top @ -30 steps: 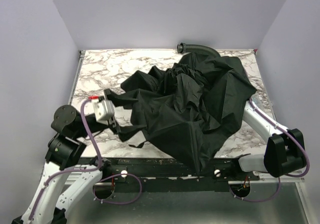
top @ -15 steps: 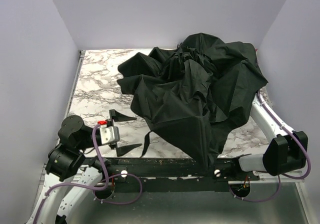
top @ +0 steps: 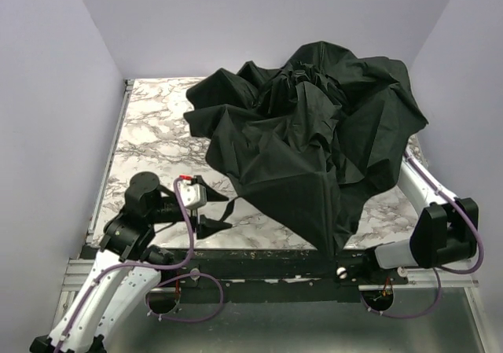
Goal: Put away the umbrella
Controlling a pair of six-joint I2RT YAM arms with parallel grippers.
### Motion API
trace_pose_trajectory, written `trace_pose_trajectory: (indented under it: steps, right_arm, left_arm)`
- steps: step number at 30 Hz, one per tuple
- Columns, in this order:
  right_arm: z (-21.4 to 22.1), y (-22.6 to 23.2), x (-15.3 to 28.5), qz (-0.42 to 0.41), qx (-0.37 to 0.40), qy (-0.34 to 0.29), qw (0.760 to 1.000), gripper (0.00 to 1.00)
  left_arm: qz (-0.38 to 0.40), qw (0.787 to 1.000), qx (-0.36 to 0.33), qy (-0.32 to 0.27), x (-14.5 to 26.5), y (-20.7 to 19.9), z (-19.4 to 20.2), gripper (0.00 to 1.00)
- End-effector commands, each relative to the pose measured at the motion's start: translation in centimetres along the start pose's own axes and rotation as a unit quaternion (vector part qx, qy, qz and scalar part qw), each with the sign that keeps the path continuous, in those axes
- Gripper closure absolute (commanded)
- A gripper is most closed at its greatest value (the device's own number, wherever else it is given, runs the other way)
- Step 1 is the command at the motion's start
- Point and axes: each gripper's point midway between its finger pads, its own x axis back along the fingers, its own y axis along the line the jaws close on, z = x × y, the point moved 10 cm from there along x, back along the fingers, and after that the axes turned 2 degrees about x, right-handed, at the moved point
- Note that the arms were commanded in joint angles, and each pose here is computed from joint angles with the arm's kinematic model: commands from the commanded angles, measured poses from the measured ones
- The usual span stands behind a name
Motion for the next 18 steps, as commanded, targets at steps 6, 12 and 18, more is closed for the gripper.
trace_pose_trajectory:
  steps: [6, 12, 18]
  right_arm:
    - [-1.7, 0.9, 0.3, -0.009, 0.036, -0.017, 0.999, 1.00]
    - [-1.6, 1.2, 0.3, -0.022, 0.038, -0.024, 0.999, 1.00]
    - [-1.4, 1.0, 0.2, -0.024, 0.031, -0.027, 0.999, 1.00]
  left_arm:
    - [-0.078, 0.995, -0.061, -0.012, 0.6, 0.3, 2.2, 0.25]
    - [-0.079, 0.993, -0.081, -0.013, 0.5, 0.3, 3.2, 0.28]
    - [-0.024, 0.998, -0.052, -0.020, -0.3, 0.2, 2.5, 0.30]
